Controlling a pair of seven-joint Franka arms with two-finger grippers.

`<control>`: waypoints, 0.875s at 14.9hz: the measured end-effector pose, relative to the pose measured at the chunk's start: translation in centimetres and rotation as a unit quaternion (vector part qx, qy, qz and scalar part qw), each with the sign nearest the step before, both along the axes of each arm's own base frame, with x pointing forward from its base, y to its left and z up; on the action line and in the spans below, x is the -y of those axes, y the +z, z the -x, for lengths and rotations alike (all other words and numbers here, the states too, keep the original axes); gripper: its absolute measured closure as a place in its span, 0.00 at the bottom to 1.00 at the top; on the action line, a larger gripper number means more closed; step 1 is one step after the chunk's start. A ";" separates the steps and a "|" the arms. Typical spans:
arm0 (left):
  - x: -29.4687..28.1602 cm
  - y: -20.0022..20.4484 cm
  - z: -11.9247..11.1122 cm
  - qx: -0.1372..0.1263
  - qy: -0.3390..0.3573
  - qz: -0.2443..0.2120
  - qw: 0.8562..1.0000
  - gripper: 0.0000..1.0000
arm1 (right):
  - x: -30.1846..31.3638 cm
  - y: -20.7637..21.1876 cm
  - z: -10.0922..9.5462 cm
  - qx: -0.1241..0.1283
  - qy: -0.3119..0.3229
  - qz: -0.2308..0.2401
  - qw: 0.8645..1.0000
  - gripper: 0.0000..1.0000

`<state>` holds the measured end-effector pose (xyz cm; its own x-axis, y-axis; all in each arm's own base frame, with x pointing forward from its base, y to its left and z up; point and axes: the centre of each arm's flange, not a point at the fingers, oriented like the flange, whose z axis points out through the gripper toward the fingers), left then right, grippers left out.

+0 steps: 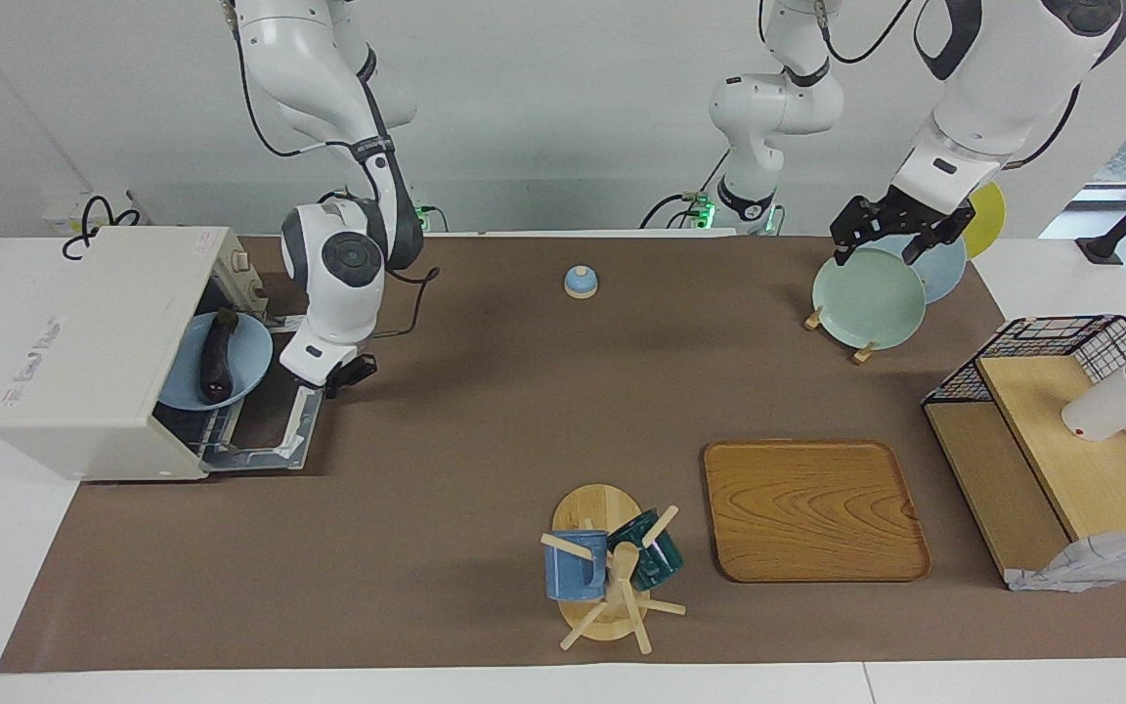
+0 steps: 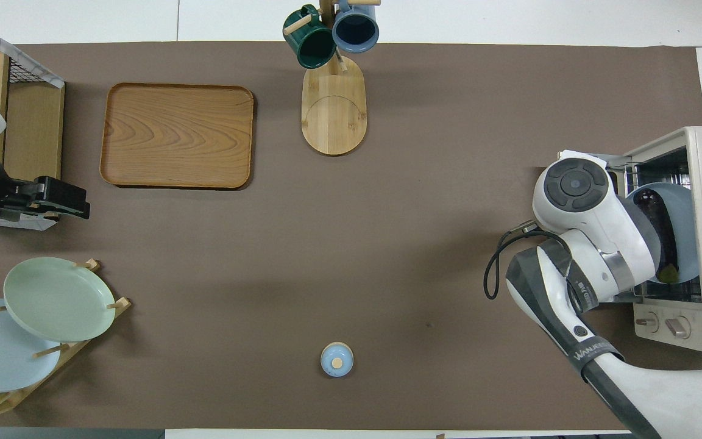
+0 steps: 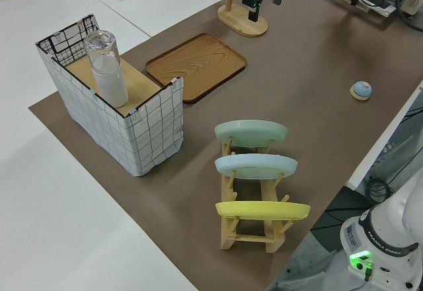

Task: Put eggplant into oven

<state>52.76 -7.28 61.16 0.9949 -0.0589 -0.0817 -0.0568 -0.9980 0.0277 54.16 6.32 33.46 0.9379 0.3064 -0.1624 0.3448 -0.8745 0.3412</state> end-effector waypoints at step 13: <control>0.0 0.0 0.0 0.000 0.000 0.000 1.000 0.00 | 12.7 16.0 1.1 -0.035 -0.042 -0.039 0.998 0.94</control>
